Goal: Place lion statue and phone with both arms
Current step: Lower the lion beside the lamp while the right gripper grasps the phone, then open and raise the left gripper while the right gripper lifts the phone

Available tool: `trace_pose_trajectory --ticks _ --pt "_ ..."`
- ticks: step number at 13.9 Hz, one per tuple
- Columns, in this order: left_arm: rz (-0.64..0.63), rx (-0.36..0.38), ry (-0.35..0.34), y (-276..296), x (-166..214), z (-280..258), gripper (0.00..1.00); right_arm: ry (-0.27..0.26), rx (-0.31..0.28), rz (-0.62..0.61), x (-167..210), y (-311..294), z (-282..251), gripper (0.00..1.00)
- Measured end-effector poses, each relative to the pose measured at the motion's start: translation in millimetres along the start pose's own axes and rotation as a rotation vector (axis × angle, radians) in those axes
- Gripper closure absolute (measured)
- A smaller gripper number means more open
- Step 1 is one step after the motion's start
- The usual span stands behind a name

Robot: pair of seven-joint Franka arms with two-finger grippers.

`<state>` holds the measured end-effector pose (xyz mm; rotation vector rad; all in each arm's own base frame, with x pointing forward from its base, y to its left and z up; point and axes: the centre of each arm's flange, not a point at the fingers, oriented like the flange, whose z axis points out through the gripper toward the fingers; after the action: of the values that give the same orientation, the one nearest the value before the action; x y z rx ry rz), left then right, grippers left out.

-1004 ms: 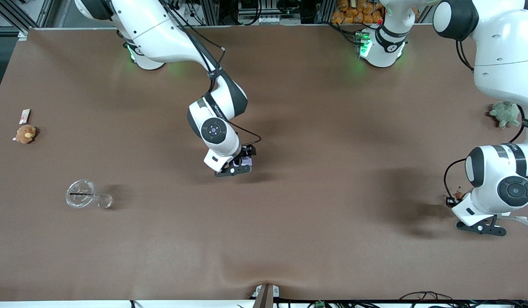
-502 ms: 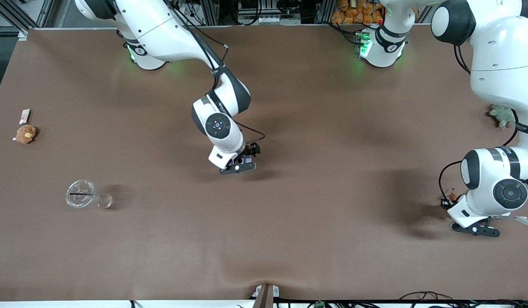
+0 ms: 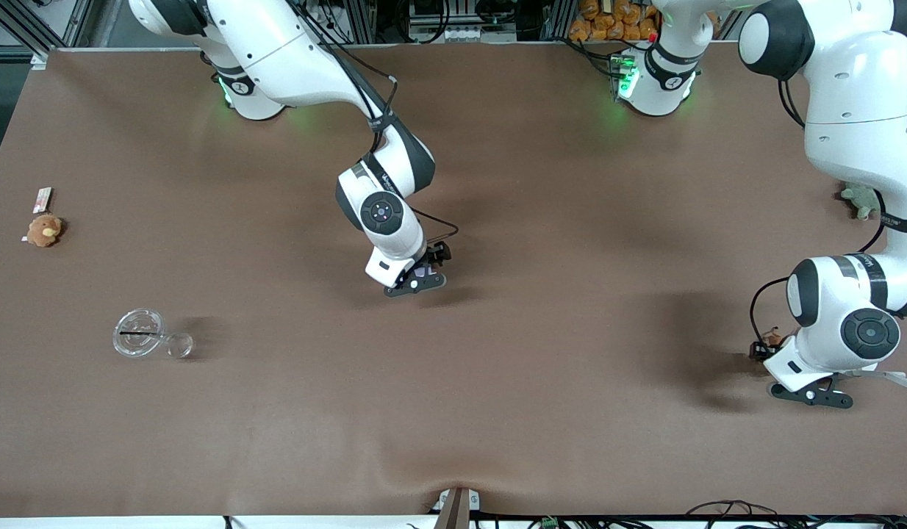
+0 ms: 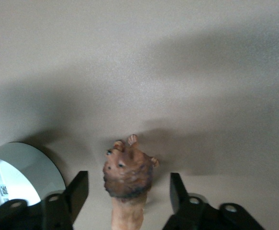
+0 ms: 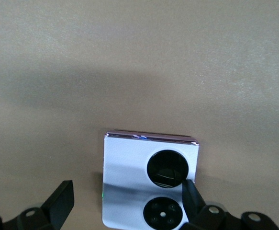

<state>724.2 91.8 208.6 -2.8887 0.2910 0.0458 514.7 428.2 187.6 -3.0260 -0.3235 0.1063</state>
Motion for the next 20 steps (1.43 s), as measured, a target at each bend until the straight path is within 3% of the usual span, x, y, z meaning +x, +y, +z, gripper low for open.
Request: trace_pose_trajectory --ticks 2,6,9,15,20 --pt "-0.001 0.001 0.004 0 1 -1 0.00 0.003 -0.001 -0.001 -1 1 3 0.00" --pt "-0.014 0.007 0.017 -8 3 -24 0.00 0.008 -0.002 -0.003 -2 3 8 0.00" --pt "-0.037 -0.002 -0.026 -19 -9 -91 0.00 0.007 -0.007 -0.008 -2 6 10 0.00" --pt "-0.075 -0.038 -0.116 18 -35 -202 0.00 0.011 -0.013 -0.008 1 12 9 0.00" --pt "-0.107 -0.152 -0.135 28 -66 -266 0.00 0.005 -0.014 -0.011 -1 10 13 0.00"
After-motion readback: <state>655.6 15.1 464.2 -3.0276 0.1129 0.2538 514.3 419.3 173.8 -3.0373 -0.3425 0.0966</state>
